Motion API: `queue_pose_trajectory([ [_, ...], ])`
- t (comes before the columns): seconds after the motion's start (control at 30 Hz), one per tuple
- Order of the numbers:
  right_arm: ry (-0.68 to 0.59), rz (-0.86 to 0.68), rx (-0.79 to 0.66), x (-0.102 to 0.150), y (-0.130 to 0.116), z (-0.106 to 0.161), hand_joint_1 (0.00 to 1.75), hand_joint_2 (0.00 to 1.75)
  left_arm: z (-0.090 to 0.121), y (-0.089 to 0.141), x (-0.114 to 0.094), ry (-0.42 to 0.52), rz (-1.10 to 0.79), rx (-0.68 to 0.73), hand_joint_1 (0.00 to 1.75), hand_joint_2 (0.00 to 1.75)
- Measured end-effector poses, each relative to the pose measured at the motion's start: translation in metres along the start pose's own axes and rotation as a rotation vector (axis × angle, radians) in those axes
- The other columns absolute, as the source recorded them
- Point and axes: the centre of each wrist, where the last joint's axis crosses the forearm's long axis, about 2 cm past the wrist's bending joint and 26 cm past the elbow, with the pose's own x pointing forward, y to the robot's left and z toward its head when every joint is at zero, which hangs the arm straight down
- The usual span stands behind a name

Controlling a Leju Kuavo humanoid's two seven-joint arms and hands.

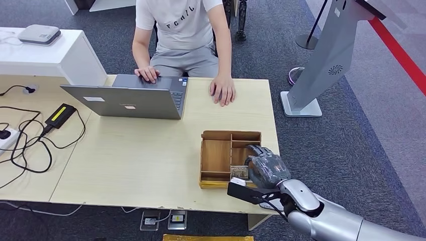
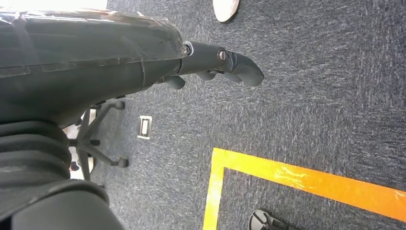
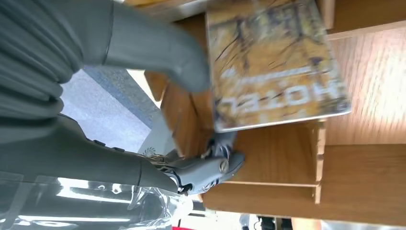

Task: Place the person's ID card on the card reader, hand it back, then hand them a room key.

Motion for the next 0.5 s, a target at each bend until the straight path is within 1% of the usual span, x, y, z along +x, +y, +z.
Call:
queue_pose_trajectory([
  [0.5,-0.012,0.019,-0.016,-0.0020,0.0004,0.0015,0.00,0.00,0.0000,0.0002,0.0000,0.000,0.001,0.000,0.00,0.00],
])
